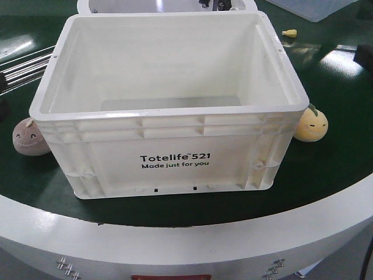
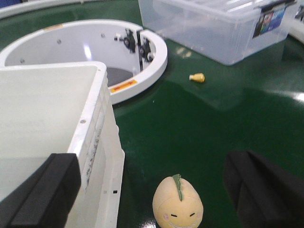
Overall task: Place moving items into box and shelve
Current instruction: 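Lower left gripper to pink plush and right gripper to peach plush, then close left gripper on pink plush and right gripper on peach plush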
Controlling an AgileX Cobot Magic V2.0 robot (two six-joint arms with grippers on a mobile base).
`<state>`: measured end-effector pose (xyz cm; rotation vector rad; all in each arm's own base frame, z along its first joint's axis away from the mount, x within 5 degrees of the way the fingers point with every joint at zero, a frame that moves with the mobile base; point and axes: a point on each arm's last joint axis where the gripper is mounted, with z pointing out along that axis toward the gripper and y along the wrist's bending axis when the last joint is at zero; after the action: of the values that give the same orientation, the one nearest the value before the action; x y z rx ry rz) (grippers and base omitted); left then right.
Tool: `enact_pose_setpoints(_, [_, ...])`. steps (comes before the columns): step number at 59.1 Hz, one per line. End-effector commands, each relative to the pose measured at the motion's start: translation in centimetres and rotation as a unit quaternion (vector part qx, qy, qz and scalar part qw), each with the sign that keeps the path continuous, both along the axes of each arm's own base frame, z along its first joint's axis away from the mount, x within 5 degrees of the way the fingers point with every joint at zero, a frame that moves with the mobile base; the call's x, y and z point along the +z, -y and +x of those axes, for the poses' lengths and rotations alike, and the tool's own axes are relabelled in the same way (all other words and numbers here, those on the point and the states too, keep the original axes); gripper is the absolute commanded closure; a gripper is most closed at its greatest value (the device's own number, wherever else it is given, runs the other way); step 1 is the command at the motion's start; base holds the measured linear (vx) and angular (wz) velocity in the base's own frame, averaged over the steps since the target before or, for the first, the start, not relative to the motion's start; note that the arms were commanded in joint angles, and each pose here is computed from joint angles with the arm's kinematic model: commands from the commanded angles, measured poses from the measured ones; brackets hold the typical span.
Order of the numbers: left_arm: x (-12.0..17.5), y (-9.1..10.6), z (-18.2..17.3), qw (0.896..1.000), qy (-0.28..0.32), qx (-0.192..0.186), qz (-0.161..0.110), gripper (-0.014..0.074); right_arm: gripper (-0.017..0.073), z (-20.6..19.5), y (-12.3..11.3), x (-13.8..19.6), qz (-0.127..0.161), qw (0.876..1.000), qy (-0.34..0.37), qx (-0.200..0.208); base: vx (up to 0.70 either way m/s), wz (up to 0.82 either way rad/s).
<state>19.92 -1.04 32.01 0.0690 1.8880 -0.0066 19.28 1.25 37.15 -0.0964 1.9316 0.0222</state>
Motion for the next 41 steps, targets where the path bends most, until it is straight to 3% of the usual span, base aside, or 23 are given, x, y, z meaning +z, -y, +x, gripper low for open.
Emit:
enact_pose_setpoints(1, [1.8, -0.4, 2.2, 1.0, 0.027, 0.012, -0.007, 0.0086, -0.0083, 2.2, -0.1, 1.7, 0.0, 1.0, 0.017, -0.003, 0.0, 0.0])
enact_pose_setpoints(11, [1.6, -2.2, 4.7, 0.998, 0.008, 0.054, -0.017, 0.0087, -0.0075, 5.3, -0.1, 1.1, -0.001, 1.0, -0.012, -0.005, 0.0, 0.0])
enact_pose_setpoints(22, [0.9, -3.9, 5.5, 0.996, -0.007, 0.085, -0.015, 0.0087, -0.0068, 7.0, 2.3, -0.6, 0.018, 0.997, -0.042, -0.06, 0.0, 0.0])
enact_pose_setpoints(41, [-3.0, -4.4, 8.3, 0.993, -0.074, 0.091, -0.018, 0.0087, -0.005, 10.3, 3.2, -4.7, 0.013, 0.991, -0.114, -0.071, 0.0, 0.0])
